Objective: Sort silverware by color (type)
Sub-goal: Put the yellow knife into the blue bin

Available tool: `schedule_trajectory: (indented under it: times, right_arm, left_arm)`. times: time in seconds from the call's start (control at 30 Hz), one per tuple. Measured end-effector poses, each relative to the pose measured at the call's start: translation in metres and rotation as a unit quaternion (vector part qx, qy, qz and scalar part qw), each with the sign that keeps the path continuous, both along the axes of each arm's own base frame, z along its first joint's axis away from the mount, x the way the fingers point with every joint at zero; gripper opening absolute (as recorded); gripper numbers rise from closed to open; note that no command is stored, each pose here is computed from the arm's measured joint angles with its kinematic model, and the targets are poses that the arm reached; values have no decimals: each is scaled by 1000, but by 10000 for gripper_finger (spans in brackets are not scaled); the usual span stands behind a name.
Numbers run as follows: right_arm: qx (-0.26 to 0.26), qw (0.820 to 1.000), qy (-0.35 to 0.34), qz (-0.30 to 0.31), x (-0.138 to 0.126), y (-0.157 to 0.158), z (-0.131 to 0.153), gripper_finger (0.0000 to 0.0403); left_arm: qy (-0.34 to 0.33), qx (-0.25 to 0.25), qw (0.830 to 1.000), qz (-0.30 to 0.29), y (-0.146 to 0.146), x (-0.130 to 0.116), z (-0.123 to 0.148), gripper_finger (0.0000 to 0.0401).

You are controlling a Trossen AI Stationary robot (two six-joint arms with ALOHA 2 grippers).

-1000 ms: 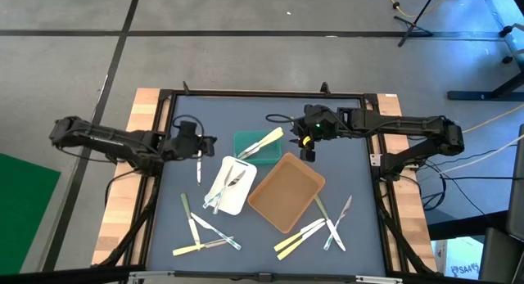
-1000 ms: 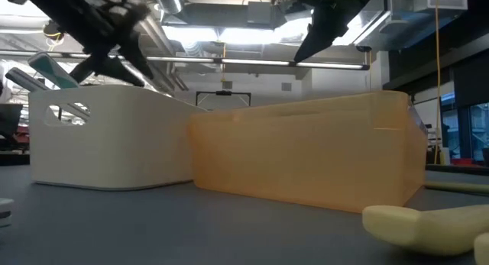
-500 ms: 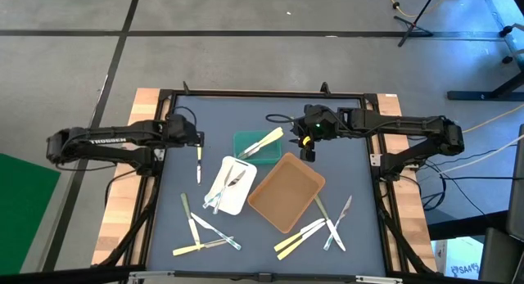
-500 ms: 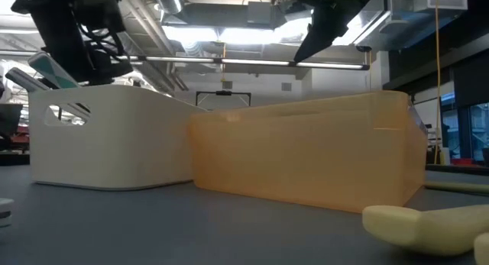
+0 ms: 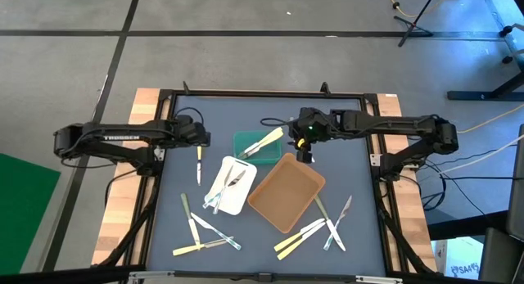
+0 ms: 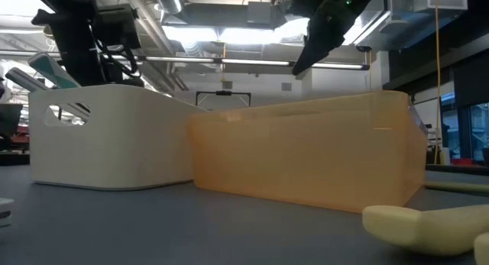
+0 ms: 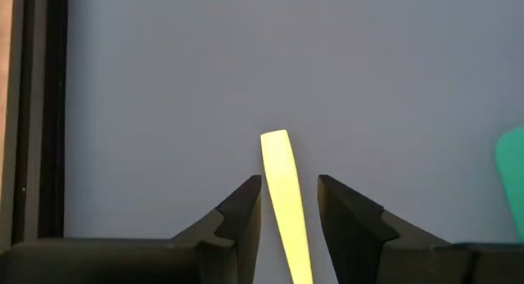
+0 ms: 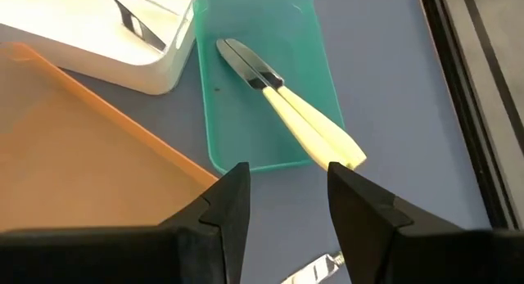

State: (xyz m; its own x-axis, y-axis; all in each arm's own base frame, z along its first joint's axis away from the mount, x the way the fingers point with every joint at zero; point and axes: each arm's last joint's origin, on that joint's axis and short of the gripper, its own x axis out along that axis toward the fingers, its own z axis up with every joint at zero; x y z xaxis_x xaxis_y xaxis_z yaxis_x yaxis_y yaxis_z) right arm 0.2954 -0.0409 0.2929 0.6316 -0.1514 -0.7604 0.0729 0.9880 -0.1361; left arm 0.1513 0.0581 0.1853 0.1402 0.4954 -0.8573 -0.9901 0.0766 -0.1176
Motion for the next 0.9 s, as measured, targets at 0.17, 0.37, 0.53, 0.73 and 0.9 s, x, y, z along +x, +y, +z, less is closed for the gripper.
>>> schedule_trajectory:
  times: [0.17, 0.37, 0.53, 0.73, 0.9]
  right_arm:
    - [1, 1000, 4, 0, 3, 0, -3, 150]
    - [1, 1000, 6, 0, 3, 0, -4, 150]
    - [1, 1000, 6, 0, 3, 0, -4, 150]
    - [1, 1000, 6, 0, 3, 0, -4, 150]
    - [1, 1000, 7, 0, 3, 0, -4, 150]
  left_arm:
    - [19, -6, 1000, 0, 3, 9, -10, 114]
    - [48, -17, 999, -1, 5, 17, -24, 114]
    - [67, -23, 998, -1, 6, 22, -33, 114]
    - [78, -26, 997, -1, 8, 27, -41, 114]
    - [95, -33, 995, -1, 8, 29, -49, 114]
